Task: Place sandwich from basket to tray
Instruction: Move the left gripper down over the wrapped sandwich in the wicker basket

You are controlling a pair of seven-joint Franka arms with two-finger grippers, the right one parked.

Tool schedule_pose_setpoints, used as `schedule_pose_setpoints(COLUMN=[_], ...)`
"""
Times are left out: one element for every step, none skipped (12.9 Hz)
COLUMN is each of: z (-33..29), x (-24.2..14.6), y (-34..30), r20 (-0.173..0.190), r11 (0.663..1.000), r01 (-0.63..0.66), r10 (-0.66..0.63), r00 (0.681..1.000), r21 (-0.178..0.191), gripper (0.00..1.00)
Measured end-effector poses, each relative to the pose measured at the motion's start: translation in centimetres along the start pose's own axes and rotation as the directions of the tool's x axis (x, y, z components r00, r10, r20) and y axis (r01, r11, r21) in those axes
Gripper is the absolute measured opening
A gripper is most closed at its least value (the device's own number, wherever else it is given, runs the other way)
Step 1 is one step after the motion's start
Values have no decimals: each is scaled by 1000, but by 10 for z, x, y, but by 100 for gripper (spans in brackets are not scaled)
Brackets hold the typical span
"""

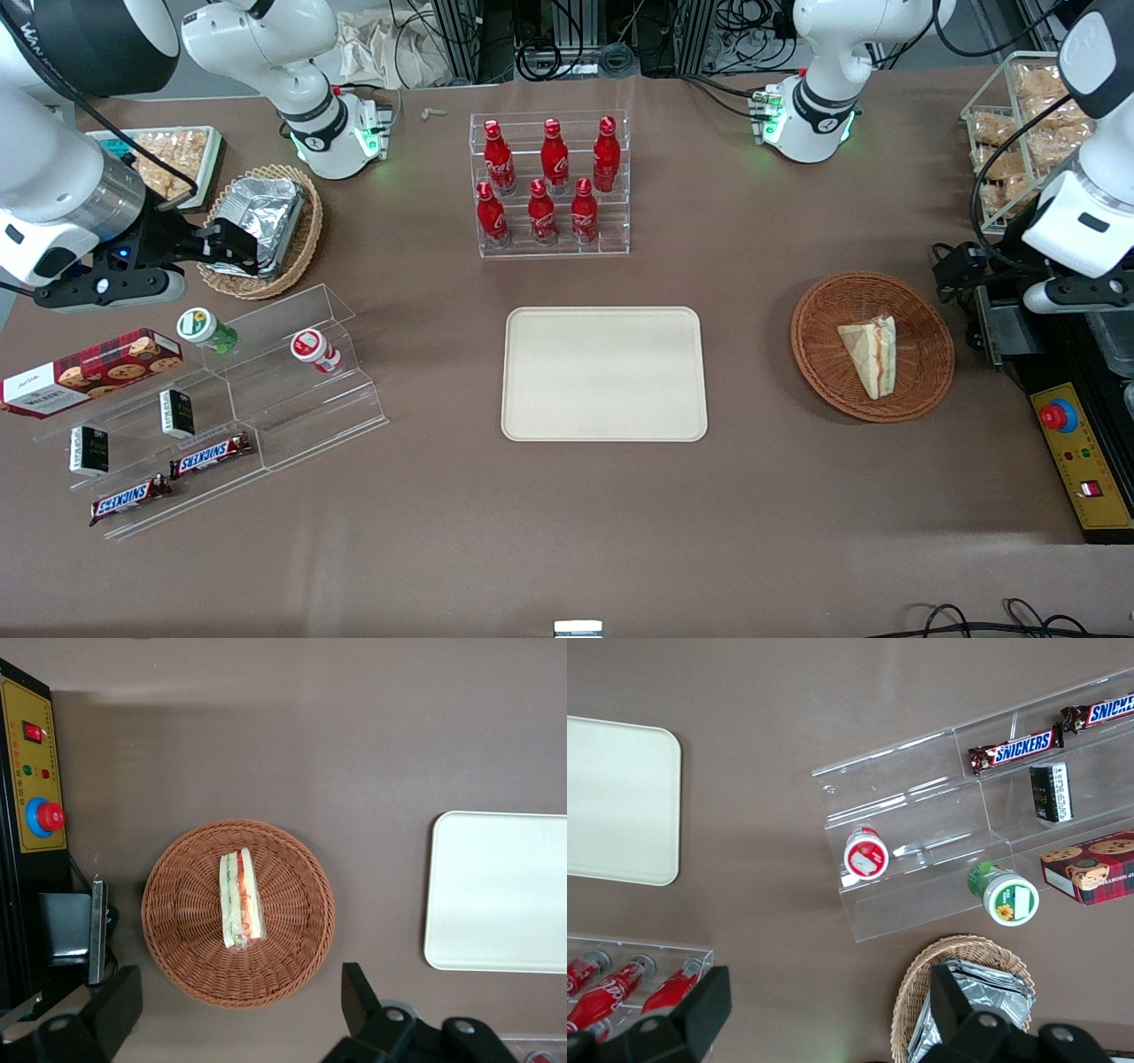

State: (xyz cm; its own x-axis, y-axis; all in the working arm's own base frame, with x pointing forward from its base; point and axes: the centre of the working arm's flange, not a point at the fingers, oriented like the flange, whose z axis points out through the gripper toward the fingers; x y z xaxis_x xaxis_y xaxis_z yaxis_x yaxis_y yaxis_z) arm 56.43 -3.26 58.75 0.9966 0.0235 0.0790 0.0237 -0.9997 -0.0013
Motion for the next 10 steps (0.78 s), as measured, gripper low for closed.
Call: schedule_pose_setpoints(z=[1, 3, 5, 8, 15, 26, 39, 52, 65, 81], x=[3, 4, 5, 5, 6, 6, 6, 5, 3, 0], y=[0, -3, -6, -8, -8, -8, -8, -8, -8, -8], r20=[10, 21, 29, 39, 60, 84, 107, 123, 128, 127], r11=[1000, 1000, 1000, 999, 999, 999, 999, 999, 997, 995], r01=[4, 12, 20, 27, 35, 42, 46, 53, 73, 99], r10=[-4, -12, -20, -26, -34, -41, -45, -51, -72, -97], r00=[1000, 1000, 999, 999, 998, 996, 993, 991, 989, 987], r21=[-5, -13, -17, -19, -18, -17, -15, -12, -9, -5], gripper=[100, 100, 100, 100, 100, 100, 100, 100, 100, 100])
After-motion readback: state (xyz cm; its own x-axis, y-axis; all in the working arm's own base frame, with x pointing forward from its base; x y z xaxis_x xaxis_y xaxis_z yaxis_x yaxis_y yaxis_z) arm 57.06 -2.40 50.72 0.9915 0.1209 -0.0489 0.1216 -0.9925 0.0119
